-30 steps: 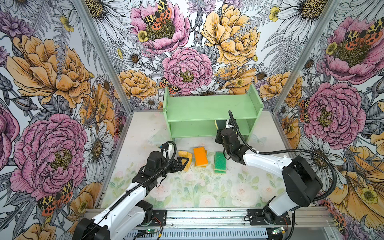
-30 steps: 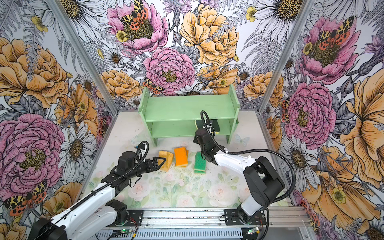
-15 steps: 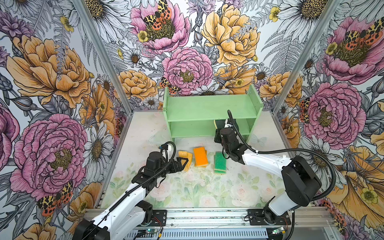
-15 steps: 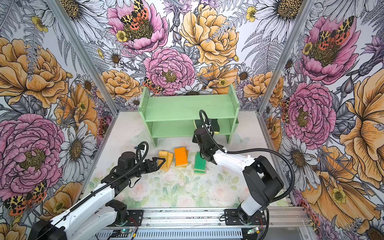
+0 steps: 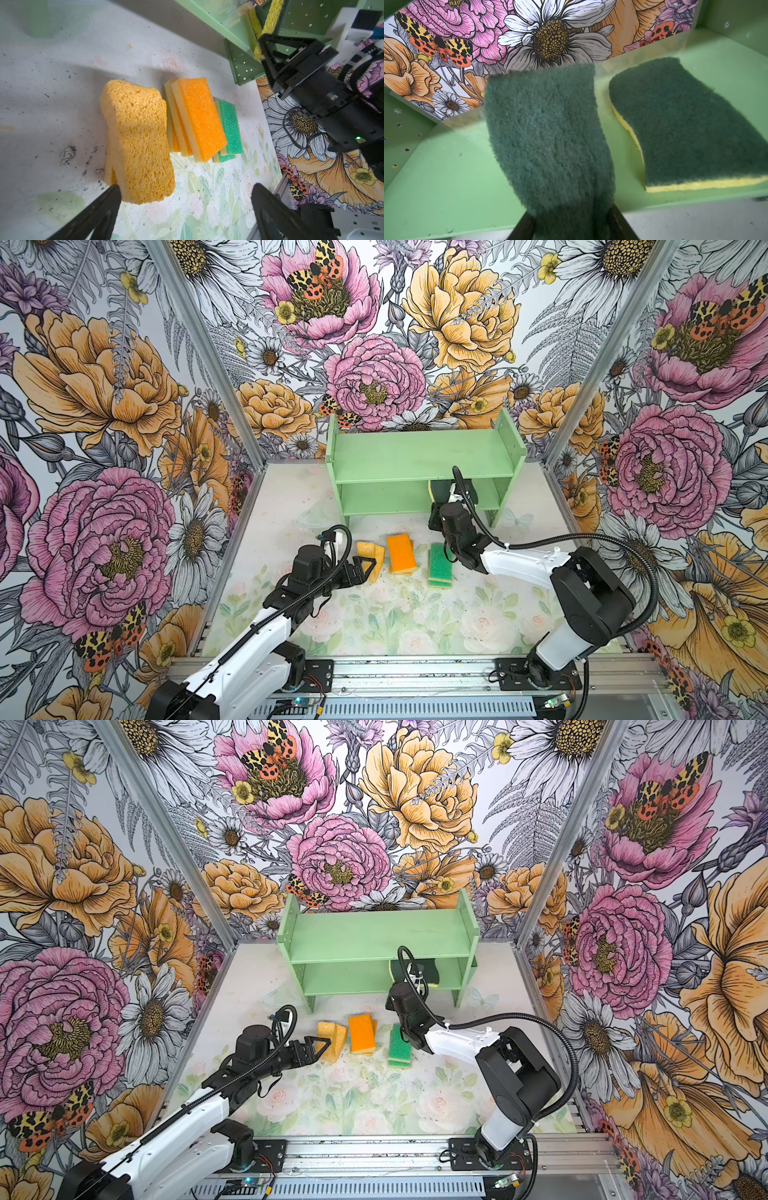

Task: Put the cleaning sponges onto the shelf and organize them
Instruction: 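Push the held scouring pad into the lower shelf beside the placed sponge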

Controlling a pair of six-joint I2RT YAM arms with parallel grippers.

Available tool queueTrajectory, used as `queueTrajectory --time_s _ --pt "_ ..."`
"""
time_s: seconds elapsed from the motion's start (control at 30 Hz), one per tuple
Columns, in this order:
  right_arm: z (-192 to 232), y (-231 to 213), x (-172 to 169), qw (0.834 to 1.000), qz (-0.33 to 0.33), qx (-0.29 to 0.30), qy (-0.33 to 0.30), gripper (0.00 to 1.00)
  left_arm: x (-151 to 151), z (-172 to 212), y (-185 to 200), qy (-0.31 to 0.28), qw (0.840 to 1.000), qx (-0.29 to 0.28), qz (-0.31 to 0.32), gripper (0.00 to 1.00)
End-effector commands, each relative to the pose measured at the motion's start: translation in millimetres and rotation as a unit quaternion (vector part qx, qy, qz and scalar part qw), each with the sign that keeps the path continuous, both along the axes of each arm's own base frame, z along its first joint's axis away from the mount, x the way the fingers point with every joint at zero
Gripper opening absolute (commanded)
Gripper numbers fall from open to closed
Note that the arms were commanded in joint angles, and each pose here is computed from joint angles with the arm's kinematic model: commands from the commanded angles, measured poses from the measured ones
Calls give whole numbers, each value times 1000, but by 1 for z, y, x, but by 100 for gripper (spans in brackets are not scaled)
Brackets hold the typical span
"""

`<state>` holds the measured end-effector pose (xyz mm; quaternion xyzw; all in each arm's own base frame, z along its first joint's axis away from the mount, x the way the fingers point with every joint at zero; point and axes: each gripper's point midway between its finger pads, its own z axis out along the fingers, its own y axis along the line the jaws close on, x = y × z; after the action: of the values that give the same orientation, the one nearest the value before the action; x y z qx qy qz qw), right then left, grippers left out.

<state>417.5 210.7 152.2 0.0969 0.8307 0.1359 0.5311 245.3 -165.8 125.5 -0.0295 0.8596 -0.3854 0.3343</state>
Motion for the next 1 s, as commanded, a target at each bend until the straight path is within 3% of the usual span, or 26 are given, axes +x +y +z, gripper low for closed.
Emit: queueTrajectory --time_s 0.0,0.97 --pt "7 0 5 1000 -5 6 -24 47 -2 -1 3 -5 1000 1 -2 99" --pt "-2 -1 11 999 -28 5 -35 47 -2 -3 5 -4 1000 1 1 99"
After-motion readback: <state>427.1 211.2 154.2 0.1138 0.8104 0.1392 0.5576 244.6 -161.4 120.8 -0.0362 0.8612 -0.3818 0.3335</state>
